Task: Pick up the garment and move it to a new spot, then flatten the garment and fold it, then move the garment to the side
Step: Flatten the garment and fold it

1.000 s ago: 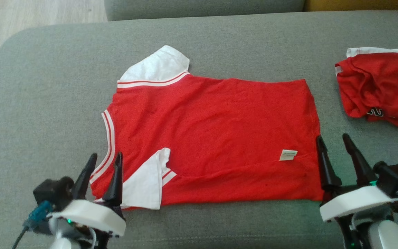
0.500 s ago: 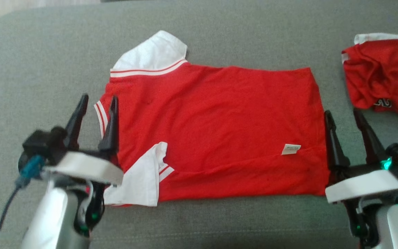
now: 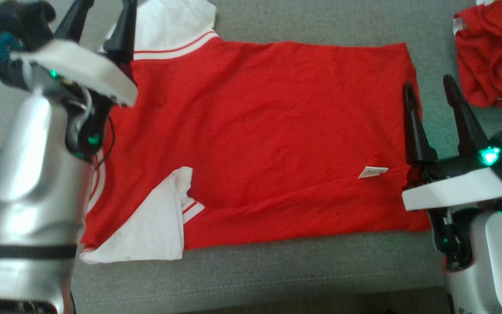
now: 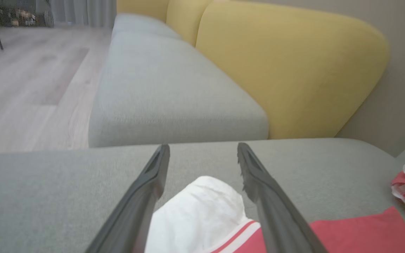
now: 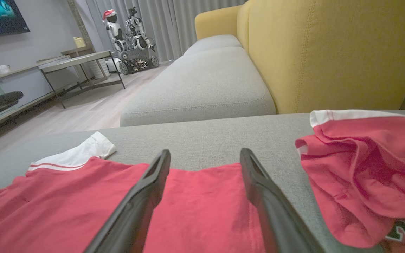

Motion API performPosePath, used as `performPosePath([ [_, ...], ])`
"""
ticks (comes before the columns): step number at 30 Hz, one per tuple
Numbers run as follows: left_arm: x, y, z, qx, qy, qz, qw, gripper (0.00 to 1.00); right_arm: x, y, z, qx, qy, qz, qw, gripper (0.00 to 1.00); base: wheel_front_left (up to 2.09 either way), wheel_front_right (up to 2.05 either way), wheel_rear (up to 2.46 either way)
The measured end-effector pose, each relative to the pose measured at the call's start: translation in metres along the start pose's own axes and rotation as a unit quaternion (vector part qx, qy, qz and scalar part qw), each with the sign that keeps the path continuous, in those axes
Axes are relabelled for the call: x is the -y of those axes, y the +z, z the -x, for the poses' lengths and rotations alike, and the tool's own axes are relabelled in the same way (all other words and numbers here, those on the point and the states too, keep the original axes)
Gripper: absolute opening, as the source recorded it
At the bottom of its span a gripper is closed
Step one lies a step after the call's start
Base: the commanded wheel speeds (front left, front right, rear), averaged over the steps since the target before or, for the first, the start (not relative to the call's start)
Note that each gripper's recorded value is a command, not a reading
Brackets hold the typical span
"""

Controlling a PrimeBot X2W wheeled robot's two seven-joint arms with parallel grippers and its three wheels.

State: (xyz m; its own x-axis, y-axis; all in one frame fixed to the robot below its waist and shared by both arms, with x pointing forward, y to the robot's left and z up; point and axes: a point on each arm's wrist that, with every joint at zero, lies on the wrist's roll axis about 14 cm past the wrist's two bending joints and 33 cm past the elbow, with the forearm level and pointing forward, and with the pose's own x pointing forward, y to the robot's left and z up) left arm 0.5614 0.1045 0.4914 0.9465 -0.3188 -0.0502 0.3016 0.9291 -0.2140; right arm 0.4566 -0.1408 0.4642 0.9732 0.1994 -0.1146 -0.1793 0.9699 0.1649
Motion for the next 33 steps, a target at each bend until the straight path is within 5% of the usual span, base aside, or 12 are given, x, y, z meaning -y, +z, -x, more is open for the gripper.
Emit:
performPosePath([
  [11,-0.035,-0.119,-0.026,-0.221,0.029,0.047,0.974,1.0,0.016,-0.027,-0.013,-0.025,-0.014,0.001,1.0,1.0,0.0,0.0,0.0],
  [21,-0.036,-0.13,-0.025,-0.271,0.022,0.036,0.962,1.0,0.017,-0.033,-0.013,-0.03,-0.017,-0.005,0.999,1.0,0.0,0.0,0.0],
  [22,-0.035,-0.129,-0.025,-0.276,0.019,0.032,0.96,0.96,0.017,-0.031,-0.014,-0.027,-0.016,-0.005,0.999,1.0,0.0,0.0,0.0],
  [24,-0.033,-0.13,-0.024,-0.282,0.014,0.023,0.959,0.0,0.018,-0.026,-0.017,-0.02,-0.017,-0.003,1.0,1.0,0.0,0.0,0.0],
  [33,-0.034,-0.123,-0.016,-0.252,0.014,0.005,0.968,0.0,0.024,-0.017,-0.023,-0.011,-0.019,-0.005,1.0,1.0,0.0,0.0,0.0],
])
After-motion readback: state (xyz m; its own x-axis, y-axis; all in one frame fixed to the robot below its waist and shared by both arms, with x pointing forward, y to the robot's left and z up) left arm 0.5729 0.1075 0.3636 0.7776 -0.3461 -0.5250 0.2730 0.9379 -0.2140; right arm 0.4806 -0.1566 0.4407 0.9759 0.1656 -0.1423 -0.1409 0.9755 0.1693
